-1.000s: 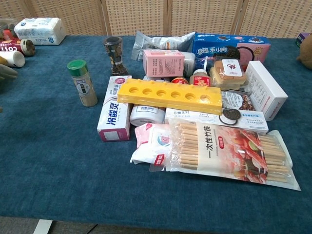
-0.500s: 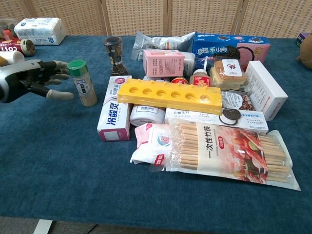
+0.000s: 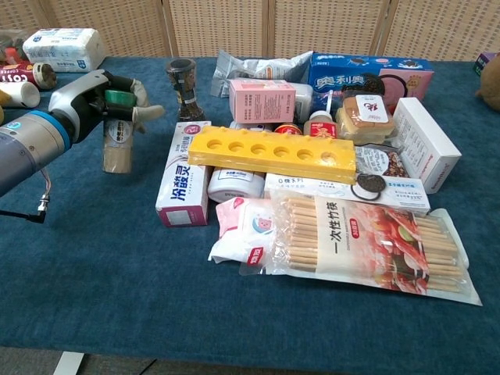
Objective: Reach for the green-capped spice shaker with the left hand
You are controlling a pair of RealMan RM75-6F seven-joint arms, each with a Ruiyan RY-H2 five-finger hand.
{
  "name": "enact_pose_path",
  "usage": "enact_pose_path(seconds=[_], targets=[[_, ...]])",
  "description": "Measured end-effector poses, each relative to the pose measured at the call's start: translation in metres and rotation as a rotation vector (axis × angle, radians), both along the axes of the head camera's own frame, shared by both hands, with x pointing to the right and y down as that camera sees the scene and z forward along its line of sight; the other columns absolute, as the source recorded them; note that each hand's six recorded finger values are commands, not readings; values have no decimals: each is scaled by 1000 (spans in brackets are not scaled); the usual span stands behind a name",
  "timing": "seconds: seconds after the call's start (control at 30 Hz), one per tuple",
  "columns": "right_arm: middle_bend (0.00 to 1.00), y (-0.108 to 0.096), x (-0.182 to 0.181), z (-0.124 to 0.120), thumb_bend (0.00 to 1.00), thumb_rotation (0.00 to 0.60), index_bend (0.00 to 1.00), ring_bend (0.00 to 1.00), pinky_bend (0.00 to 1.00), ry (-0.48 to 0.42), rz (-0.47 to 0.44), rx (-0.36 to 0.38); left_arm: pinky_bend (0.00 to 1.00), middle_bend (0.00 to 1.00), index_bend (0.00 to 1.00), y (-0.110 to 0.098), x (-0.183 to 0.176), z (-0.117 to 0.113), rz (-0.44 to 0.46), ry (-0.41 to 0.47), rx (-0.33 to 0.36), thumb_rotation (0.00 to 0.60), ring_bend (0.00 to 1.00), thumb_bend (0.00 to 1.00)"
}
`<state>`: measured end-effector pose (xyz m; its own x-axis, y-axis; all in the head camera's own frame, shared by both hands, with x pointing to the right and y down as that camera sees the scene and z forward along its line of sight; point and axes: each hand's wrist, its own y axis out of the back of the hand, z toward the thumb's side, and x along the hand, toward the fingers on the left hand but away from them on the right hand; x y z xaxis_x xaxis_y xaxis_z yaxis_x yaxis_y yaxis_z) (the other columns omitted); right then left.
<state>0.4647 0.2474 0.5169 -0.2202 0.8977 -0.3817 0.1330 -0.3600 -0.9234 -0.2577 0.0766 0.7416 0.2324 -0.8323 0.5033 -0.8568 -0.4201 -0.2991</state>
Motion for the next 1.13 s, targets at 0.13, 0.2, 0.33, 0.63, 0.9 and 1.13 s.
enact_pose_path(seconds=[0.13, 0.2, 0.33, 0.63, 0.9, 1.13], targets=[[0, 0, -1, 4, 77, 396, 0, 0, 0, -12, 1, -5, 536, 725, 779, -6, -9, -15, -25, 28, 19, 600, 821, 310], [0, 0, -2, 6, 77, 394, 0, 0, 0, -19, -1, -10, 538, 725, 777, -10, -14, -26, -36, 44, 34, 600, 821, 309], [0, -2, -8, 14, 75, 398, 0, 0, 0, -39, -14, -19, 536, 722, 775, -21, -27, -63, -64, 96, 91, 600, 820, 304], [0, -3, -13, 22, 77, 399, 0, 0, 0, -68, -24, -24, 532, 718, 767, -58, -58, -185, -116, 190, 316, 600, 820, 302], [0, 1, -13, 30, 76, 396, 0, 0, 0, -98, -12, -23, 526, 718, 767, -74, -65, -268, -143, 239, 481, 600, 820, 296], [0, 4, -12, 26, 75, 397, 0, 0, 0, -103, -12, -13, 524, 717, 764, -71, -67, -282, -146, 239, 494, 600, 820, 291]])
